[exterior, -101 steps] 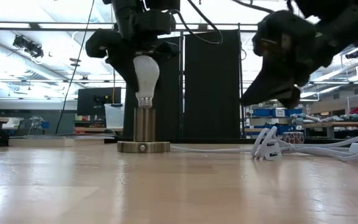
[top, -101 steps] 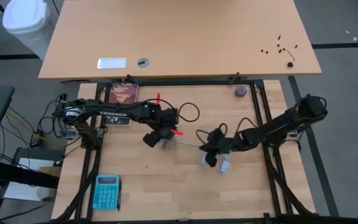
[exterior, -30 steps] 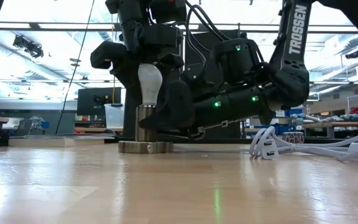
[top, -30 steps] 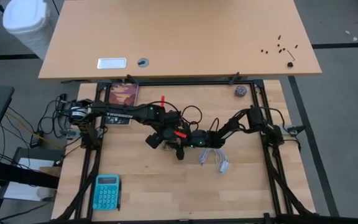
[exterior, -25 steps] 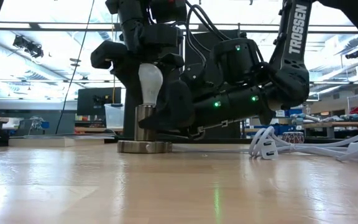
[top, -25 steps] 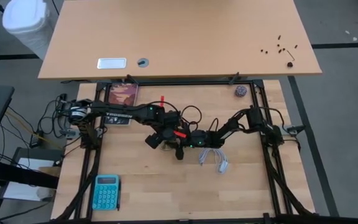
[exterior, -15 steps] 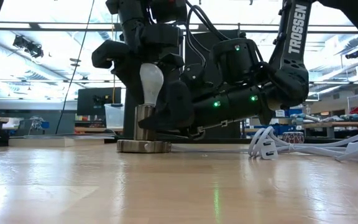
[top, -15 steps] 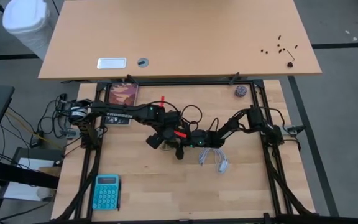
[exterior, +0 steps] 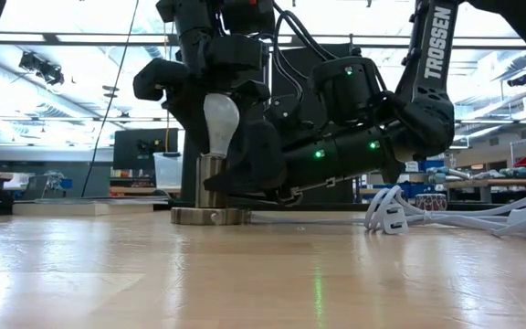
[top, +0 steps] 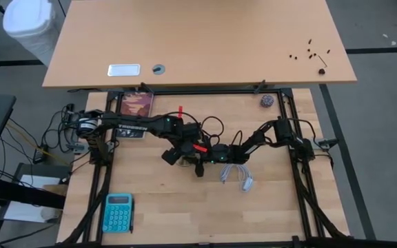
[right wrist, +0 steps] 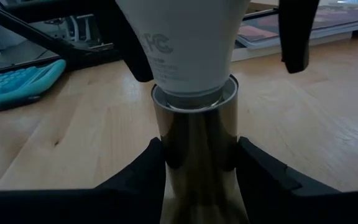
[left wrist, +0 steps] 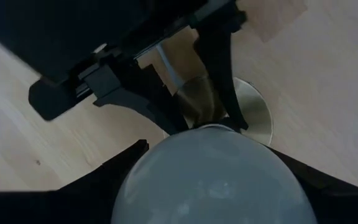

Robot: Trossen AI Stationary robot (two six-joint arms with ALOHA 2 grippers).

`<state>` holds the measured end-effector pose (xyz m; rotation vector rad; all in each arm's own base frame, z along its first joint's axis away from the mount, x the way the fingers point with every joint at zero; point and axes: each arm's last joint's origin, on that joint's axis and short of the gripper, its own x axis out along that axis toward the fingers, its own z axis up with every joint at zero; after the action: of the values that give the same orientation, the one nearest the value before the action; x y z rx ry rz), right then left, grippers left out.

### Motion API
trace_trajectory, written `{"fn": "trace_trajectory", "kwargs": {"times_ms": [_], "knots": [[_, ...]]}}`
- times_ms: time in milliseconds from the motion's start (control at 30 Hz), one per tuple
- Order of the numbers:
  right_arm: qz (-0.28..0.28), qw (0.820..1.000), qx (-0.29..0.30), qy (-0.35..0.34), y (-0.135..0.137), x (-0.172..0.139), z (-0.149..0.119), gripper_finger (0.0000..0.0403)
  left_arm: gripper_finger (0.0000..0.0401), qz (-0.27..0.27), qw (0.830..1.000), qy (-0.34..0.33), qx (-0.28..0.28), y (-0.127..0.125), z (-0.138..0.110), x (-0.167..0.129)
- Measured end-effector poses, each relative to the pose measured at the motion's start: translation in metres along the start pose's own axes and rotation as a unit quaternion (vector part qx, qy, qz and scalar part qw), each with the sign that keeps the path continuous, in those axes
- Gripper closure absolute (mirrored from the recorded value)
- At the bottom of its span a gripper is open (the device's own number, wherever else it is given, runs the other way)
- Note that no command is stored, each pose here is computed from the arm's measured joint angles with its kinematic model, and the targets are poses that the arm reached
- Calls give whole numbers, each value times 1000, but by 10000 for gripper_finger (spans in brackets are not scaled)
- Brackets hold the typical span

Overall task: Screw lightbulb
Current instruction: Insert the white lightbulb into the lamp

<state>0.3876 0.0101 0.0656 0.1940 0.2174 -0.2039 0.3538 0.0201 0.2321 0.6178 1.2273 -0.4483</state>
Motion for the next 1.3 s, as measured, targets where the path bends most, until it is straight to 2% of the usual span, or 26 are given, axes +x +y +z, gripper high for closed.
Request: {"fn": "trace_trajectory", "kwargs": {"times_ms": [333,667,833,967,1200,1300], "knots": [[-1,1000,2,15,-4,-5,-8,239,134,0,999,-1,39,0,2,3],[9,1000,-2,16,-6,-8,-9,269,134,-11,1000,-6,-5,1,2,8],[16,1000,8,8,-5,-8,-8,269,134,-9,1000,2,-23,1,1,9],[29,999,22,9,-7,-7,-6,238,134,-3,999,12,-33,1,1,9],[71,996,52,15,-15,-6,-2,134,131,-4,996,20,-87,0,-1,9],[72,996,52,14,-15,-5,-1,107,117,-5,995,20,-100,-1,-1,7]]}}
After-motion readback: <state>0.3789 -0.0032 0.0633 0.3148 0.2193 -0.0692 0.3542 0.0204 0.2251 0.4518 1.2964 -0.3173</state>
